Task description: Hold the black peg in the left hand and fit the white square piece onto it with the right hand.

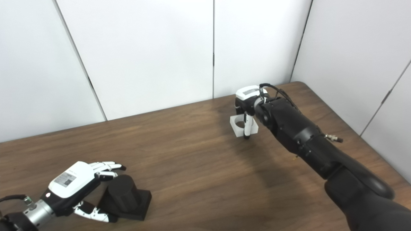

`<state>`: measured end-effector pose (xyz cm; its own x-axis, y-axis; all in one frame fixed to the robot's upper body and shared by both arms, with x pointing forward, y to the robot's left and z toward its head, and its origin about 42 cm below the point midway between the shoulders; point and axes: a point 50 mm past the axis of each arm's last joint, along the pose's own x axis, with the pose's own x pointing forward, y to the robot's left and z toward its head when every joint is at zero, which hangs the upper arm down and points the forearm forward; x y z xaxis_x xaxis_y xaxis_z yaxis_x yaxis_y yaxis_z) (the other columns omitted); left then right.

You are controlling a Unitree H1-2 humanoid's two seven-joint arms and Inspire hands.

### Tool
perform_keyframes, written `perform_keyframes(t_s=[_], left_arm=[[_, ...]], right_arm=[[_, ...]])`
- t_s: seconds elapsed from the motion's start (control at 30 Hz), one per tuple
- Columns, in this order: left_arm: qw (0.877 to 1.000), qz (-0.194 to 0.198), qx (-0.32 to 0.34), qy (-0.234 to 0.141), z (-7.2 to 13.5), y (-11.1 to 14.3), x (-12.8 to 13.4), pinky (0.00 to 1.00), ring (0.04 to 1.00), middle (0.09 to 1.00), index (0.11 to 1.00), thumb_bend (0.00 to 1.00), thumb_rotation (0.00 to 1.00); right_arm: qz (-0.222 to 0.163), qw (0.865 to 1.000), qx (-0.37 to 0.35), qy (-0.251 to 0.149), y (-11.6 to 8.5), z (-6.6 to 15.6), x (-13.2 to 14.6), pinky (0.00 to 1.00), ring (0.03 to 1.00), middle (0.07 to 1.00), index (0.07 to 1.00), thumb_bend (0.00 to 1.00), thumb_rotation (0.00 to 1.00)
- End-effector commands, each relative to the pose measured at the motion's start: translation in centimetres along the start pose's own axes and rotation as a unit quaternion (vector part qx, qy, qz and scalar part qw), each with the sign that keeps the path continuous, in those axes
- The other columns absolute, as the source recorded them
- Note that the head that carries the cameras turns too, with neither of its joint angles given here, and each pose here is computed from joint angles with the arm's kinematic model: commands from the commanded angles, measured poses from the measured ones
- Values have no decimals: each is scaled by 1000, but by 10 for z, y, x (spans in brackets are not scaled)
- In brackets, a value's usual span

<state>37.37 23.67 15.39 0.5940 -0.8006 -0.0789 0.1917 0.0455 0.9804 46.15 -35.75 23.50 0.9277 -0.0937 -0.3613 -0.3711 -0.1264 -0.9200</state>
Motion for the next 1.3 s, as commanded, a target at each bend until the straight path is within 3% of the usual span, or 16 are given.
perform_keyframes(t_s=[0.0,0.3,0.53,0.9,1.27], left_arm=[[997,-76,18,15,-7,-19,-20,771,857,853,488,524,63],[997,-73,8,17,-5,-15,-19,791,867,859,489,524,65],[998,-68,-2,19,-3,-13,-15,796,871,854,488,524,62],[997,-72,2,23,3,-17,-5,818,890,871,489,524,65],[997,-66,12,24,15,-18,15,844,926,902,490,523,72]], right_arm=[[-41,999,-1,10,-23,-20,-6,746,771,726,480,522,135],[-95,994,38,-47,-38,-14,-16,871,869,779,480,522,133],[-116,985,74,-105,-56,3,-31,761,818,750,478,520,130],[-140,974,53,-170,-76,29,-57,832,847,769,480,522,130],[-145,956,29,-253,-95,46,-89,768,828,762,480,522,130]])
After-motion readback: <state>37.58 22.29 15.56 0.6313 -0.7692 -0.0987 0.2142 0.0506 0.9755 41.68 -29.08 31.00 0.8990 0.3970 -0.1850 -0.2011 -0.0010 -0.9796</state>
